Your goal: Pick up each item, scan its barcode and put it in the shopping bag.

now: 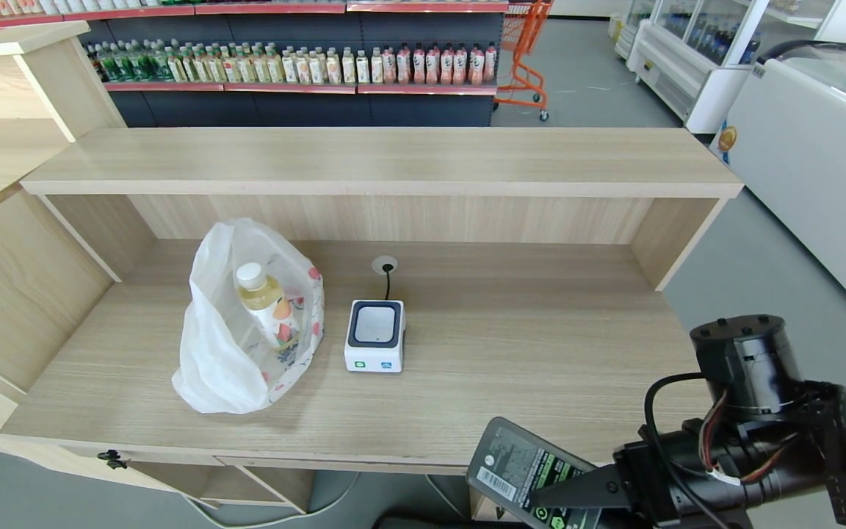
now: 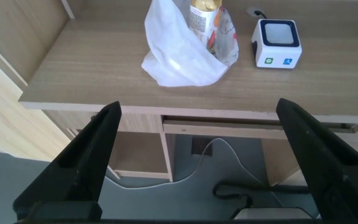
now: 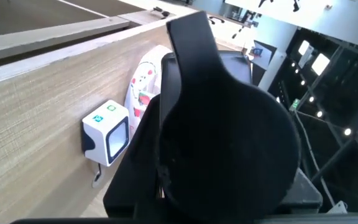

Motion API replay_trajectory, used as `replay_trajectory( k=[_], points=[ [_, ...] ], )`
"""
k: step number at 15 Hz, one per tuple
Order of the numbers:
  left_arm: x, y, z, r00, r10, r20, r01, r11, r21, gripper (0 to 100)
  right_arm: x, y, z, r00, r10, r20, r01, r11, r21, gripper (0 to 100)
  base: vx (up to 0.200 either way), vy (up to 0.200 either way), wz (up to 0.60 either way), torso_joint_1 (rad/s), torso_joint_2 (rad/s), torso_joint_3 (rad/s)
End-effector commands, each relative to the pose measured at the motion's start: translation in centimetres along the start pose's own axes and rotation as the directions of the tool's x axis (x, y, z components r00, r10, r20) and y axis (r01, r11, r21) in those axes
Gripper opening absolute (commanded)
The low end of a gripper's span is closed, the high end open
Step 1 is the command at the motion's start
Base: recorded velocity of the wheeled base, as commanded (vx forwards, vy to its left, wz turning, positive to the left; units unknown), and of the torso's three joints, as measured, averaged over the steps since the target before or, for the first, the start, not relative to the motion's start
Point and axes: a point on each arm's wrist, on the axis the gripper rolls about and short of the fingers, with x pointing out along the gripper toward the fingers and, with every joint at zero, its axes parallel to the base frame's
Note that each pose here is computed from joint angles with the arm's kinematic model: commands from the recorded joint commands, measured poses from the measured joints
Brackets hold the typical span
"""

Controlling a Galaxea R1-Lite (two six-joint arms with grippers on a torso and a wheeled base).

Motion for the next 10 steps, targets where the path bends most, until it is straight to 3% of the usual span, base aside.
replay_trajectory(
  k=[1, 10],
  points=[
    [0.0, 0.0, 0.0, 1.0, 0.0, 0.0, 0.0, 1.0, 0.0, 100, 0.13, -0.08, 0.05, 1.0, -0.004, 0.005, 0.004, 1.0, -0.003, 0, 0.0, 0.0, 0.0, 0.0, 0.0, 0.0],
    [0.0, 0.0, 0.0, 1.0, 0.0, 0.0, 0.0, 1.0, 0.0, 100, 0.32, -0.2, 0.07, 1.0, -0.007, 0.013, 0.007, 1.0, -0.001, 0, 0.0, 0.0, 0.0, 0.0, 0.0, 0.0]
  ],
)
